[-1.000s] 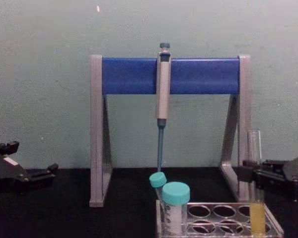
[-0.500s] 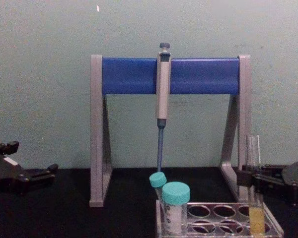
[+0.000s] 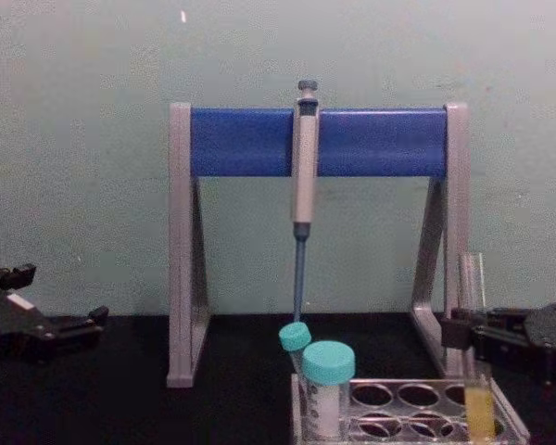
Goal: Pick up the test tube from the test tube rack, shake it, then place it back into the test tube rack.
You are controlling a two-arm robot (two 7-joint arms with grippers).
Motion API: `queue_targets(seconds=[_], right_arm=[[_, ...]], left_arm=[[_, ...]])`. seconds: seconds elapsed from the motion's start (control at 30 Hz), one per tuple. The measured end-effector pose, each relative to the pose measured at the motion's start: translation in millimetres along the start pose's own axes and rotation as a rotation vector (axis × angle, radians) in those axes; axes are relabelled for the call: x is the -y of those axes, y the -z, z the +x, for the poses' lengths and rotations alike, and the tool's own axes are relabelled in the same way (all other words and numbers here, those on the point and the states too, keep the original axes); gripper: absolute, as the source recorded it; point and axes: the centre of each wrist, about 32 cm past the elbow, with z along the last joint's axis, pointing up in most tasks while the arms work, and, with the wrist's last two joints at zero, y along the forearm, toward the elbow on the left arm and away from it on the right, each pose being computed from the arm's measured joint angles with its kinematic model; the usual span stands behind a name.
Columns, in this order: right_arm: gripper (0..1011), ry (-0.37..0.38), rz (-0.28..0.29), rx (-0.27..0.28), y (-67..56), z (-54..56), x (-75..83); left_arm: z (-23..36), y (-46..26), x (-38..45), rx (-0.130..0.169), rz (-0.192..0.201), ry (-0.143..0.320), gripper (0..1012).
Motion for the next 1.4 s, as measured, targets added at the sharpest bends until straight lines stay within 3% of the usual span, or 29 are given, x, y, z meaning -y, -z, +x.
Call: queue_targets(seconds=[0.7, 1.4], right_arm=[[237, -0.003, -0.003, 0.0, 0.2, 0.0, 0.4], [890, -0.003, -0.002, 0.001, 0.0, 0.0, 0.3]], left_arm=[[0.0, 0.0, 0.0, 0.0, 0.0, 0.0, 1001], [0.0, 0.0, 0.0, 0.0, 0.0, 0.0, 1001]])
